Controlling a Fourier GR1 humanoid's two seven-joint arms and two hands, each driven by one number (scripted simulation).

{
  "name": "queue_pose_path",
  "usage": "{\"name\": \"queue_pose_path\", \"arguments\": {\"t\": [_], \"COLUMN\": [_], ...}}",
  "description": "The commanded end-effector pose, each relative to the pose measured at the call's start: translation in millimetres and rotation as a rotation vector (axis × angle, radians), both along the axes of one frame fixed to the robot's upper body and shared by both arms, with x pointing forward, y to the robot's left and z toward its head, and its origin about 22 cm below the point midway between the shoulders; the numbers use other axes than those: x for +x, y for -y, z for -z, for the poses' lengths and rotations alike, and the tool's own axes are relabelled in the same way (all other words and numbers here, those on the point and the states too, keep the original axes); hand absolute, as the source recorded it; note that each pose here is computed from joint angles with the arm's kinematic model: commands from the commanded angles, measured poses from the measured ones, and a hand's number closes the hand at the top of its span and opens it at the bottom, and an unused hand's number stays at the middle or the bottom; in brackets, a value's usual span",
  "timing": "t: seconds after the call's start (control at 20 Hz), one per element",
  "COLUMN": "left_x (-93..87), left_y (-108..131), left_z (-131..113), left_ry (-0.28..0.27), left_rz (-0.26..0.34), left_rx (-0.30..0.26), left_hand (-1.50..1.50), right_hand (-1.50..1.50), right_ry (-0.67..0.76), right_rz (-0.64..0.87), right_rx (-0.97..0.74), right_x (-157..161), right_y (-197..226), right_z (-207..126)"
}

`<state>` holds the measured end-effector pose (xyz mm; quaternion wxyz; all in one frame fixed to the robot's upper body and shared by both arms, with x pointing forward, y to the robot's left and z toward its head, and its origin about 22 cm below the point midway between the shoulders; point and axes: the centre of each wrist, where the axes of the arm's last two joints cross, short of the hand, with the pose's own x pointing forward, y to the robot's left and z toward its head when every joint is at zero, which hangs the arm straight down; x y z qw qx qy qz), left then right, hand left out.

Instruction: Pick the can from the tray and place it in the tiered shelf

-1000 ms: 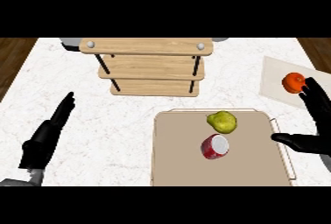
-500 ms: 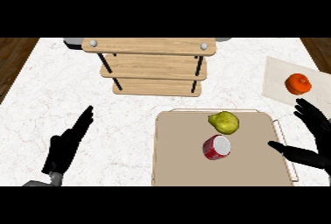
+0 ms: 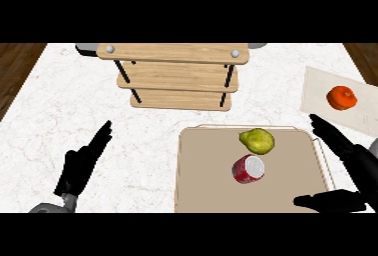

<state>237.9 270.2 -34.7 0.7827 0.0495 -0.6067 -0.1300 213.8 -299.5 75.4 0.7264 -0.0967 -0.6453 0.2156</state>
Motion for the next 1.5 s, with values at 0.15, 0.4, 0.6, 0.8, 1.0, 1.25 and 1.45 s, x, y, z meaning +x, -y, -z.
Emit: {"name": "queue_pose_path", "arguments": {"t": [0.15, 0.4, 0.6, 0.8, 1.0, 1.25, 1.45], "left_x": [2.1, -5.5, 10.7, 7.9, -3.8, -0.6, 8.5], "left_y": [8, 6, 9, 2, 3, -1, -1], "left_z": [0, 4, -2, -4, 0, -7, -11], "left_ry": [0.013, -0.008, 0.017, -0.009, -0.008, -0.008, 0.010], "left_rz": [0.011, 0.044, 0.027, 0.008, 0.018, 0.005, -0.009], "left_rx": [0.017, 0.012, 0.007, -0.003, 0.005, -0.007, 0.009], "left_hand": [0.00, 0.00, 0.00, 0.00, 0.00, 0.00, 0.00], "right_hand": [-1.50, -1.50, -1.50, -1.50, -1.50, -1.50, -1.50], "right_ry": [-0.076, -0.137, -0.176, -0.270, -0.359, -0.402, -0.382], "right_rz": [-0.018, 0.087, 0.048, -0.020, 0.000, 0.026, 0.052], "right_rx": [-0.587, -0.807, -0.813, -0.817, -0.854, -0.871, -0.912], "right_x": [-2, 2, 2, 20, 33, 28, 16], "right_y": [-9, -45, -110, -155, -168, -181, -199], "right_z": [-47, -66, -61, -44, -25, -34, -9]}}
